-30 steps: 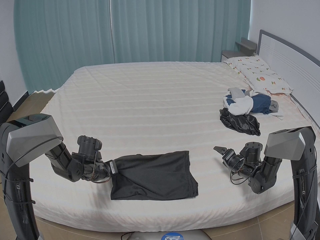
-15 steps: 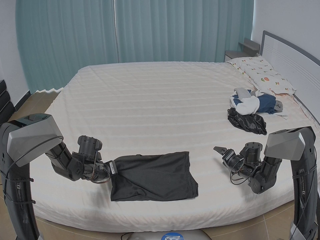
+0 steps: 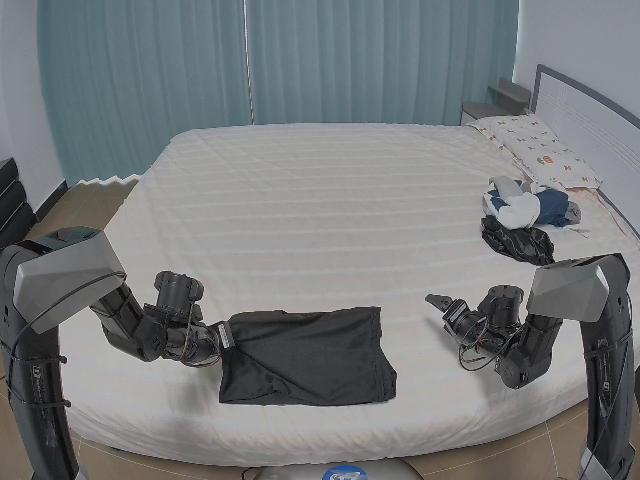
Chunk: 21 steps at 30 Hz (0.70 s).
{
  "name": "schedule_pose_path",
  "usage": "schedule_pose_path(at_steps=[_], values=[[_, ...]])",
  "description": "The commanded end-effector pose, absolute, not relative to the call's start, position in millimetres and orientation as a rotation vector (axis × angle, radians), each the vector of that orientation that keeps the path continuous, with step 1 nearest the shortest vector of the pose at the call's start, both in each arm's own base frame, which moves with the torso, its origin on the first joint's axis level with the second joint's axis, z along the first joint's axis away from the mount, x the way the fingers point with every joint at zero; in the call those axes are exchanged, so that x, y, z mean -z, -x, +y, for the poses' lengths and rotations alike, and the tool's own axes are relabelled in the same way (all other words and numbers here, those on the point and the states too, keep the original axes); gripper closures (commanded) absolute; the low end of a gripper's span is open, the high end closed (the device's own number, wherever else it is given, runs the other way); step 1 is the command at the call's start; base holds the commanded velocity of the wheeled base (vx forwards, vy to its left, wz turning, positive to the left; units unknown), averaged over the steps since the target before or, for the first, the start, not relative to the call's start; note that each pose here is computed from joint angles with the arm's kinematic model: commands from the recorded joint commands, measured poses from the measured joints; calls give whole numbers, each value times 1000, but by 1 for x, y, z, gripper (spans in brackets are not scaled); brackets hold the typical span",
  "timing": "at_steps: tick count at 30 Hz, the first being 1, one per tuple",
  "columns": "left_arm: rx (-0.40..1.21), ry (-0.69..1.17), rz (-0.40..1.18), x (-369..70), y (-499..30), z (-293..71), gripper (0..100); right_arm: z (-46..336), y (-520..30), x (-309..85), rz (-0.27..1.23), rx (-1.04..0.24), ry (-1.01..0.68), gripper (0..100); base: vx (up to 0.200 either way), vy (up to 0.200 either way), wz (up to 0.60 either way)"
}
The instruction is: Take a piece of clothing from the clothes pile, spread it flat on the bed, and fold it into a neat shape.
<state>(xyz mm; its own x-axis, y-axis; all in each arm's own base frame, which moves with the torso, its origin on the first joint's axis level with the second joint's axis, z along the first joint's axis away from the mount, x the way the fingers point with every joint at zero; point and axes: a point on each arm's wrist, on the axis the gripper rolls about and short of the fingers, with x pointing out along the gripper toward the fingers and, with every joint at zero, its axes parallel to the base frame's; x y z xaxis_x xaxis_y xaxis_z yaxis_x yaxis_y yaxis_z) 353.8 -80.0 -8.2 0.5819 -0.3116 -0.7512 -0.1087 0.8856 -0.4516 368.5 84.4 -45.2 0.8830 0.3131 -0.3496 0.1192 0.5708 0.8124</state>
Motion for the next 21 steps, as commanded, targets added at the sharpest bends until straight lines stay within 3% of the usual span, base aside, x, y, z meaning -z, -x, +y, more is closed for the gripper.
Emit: schedule_pose_path(at_steps=[1, 6, 7, 21], values=[[128, 496, 949, 4, -353, -80, 100, 84, -369, 46, 494, -120, -967, 0, 0, 0, 0], [111, 479, 1015, 9, -351, -81, 100, 84, -369, 46, 493, -121, -963, 0, 0, 0, 0], [110, 481, 1010, 9, -352, -81, 0, 84, -369, 46, 494, -121, -959, 0, 0, 0, 0], [122, 505, 929, 2, -367, -80, 0, 84, -369, 46, 495, -122, -958, 0, 0, 0, 0]])
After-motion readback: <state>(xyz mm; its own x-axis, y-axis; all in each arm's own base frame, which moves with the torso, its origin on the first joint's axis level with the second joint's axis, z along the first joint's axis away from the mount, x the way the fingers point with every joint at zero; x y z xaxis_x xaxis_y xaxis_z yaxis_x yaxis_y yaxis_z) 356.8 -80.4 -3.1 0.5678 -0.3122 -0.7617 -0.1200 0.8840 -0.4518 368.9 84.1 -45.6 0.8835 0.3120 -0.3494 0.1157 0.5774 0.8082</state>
